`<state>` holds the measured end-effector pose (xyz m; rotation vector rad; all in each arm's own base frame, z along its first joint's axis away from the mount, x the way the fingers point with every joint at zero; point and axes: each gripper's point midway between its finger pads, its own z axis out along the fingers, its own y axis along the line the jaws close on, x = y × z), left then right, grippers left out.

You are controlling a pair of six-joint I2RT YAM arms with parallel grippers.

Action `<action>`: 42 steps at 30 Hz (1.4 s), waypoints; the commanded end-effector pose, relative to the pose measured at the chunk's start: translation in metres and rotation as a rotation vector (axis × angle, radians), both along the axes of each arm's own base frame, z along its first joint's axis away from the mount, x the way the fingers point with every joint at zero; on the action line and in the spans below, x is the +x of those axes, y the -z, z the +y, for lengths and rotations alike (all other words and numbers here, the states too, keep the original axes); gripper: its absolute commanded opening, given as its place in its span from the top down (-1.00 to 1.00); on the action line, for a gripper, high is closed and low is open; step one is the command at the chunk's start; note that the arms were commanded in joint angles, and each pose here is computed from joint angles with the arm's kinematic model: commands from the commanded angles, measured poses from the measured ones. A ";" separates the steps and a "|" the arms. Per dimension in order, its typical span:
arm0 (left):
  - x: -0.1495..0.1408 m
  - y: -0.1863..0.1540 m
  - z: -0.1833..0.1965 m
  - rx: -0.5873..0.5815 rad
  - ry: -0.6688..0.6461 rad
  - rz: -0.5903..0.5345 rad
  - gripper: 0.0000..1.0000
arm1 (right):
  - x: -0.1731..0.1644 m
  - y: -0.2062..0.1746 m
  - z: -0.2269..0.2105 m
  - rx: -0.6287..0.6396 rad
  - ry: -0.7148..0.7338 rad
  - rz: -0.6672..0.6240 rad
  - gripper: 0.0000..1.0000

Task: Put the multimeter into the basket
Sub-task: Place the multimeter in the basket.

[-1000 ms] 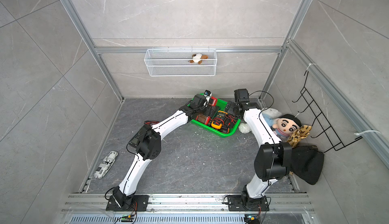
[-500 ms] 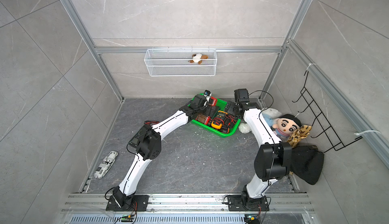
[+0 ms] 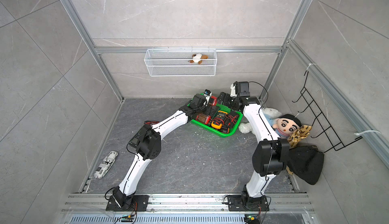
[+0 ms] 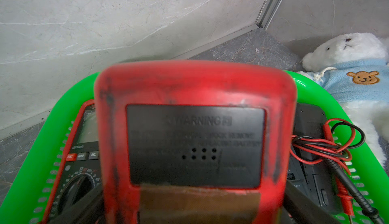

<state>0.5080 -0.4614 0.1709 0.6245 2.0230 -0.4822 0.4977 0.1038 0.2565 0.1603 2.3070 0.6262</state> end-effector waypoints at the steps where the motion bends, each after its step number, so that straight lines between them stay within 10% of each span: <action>1: 0.004 -0.045 -0.010 -0.098 0.021 -0.102 -0.96 | 0.016 0.007 0.021 0.058 -0.124 0.001 -0.94; 9: 0.004 -0.044 -0.010 -0.096 0.025 -0.110 -0.96 | 0.044 0.038 0.032 0.097 -0.173 0.067 -0.78; 21: 0.003 -0.044 -0.005 -0.081 0.012 -0.114 -0.96 | 0.059 0.098 0.017 0.042 -0.077 0.205 -0.03; 42: -0.032 -0.086 -0.001 -0.236 0.105 -0.121 -0.96 | 0.073 0.149 -0.008 -0.108 -0.002 0.333 0.01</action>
